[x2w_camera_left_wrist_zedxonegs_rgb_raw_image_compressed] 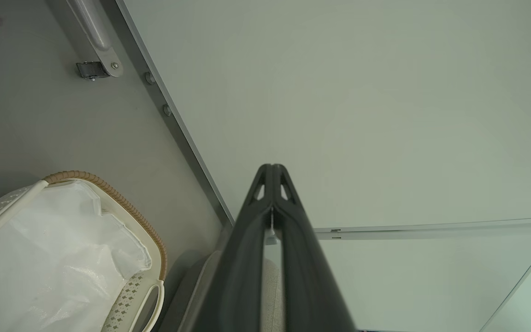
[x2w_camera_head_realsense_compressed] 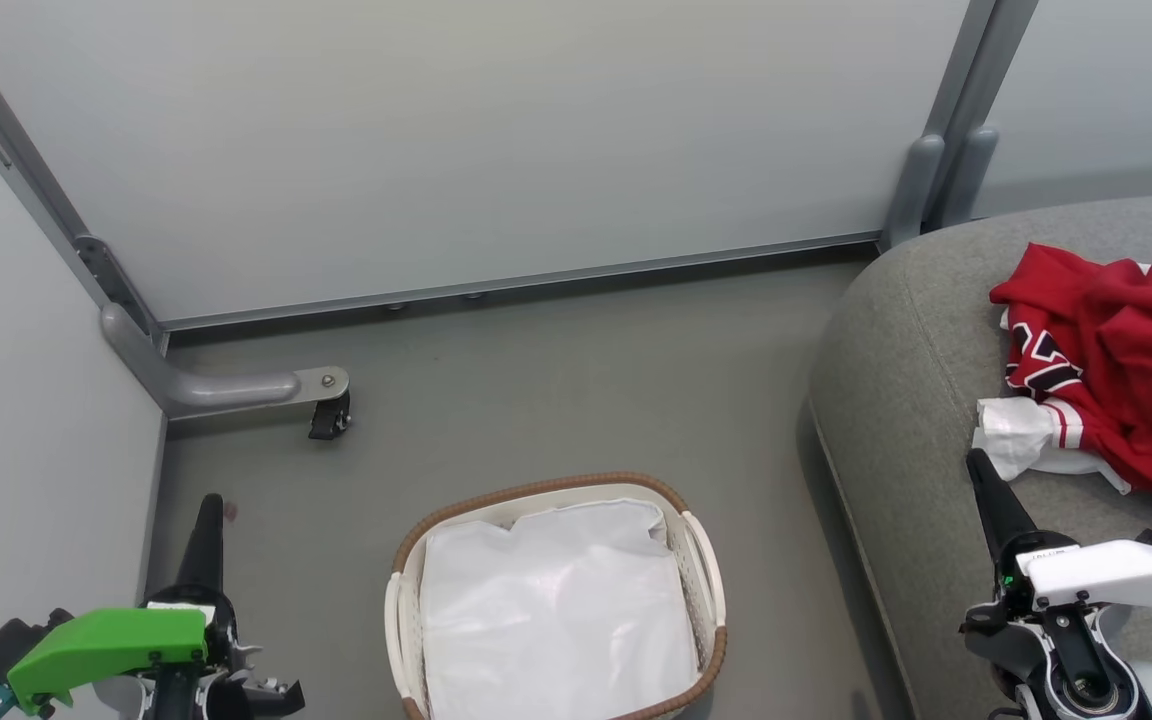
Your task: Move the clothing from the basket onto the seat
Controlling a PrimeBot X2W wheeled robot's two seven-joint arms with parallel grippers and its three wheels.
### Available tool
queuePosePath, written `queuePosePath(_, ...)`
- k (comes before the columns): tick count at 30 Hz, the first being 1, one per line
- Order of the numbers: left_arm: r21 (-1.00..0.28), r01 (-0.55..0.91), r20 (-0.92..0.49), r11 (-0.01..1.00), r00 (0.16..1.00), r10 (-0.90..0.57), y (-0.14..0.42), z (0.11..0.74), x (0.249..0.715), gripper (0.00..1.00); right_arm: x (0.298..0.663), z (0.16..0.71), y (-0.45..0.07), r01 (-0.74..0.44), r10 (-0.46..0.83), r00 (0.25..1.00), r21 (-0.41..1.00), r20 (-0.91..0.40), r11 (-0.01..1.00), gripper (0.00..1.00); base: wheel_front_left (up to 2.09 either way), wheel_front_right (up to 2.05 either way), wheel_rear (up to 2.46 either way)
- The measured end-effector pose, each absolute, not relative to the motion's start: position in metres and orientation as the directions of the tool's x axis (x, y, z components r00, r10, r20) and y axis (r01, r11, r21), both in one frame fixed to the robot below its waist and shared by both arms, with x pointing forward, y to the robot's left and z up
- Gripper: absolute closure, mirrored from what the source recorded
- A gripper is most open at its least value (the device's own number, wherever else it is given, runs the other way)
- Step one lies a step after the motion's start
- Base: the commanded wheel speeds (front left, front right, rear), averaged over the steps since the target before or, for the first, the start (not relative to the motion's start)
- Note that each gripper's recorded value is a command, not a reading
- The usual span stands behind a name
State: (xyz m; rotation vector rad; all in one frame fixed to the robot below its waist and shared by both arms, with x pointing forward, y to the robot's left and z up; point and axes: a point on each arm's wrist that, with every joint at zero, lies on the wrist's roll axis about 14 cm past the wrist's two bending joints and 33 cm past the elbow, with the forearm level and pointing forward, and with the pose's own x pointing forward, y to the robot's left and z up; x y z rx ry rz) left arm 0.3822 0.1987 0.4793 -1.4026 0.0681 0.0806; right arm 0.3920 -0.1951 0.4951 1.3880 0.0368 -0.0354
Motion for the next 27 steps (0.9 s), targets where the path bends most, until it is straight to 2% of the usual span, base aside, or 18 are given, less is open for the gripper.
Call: queuePosePath(27, -1.000, -0.011, -0.011, -0.005, 1.000, -0.001, 0.199, 0.504, 0.388, 1.00, 0.390, 0.508, -0.199, -0.002, 0.001, 1.000, 1.000, 0.002, -0.006, 1.00, 0.00, 0.00, 0.00)
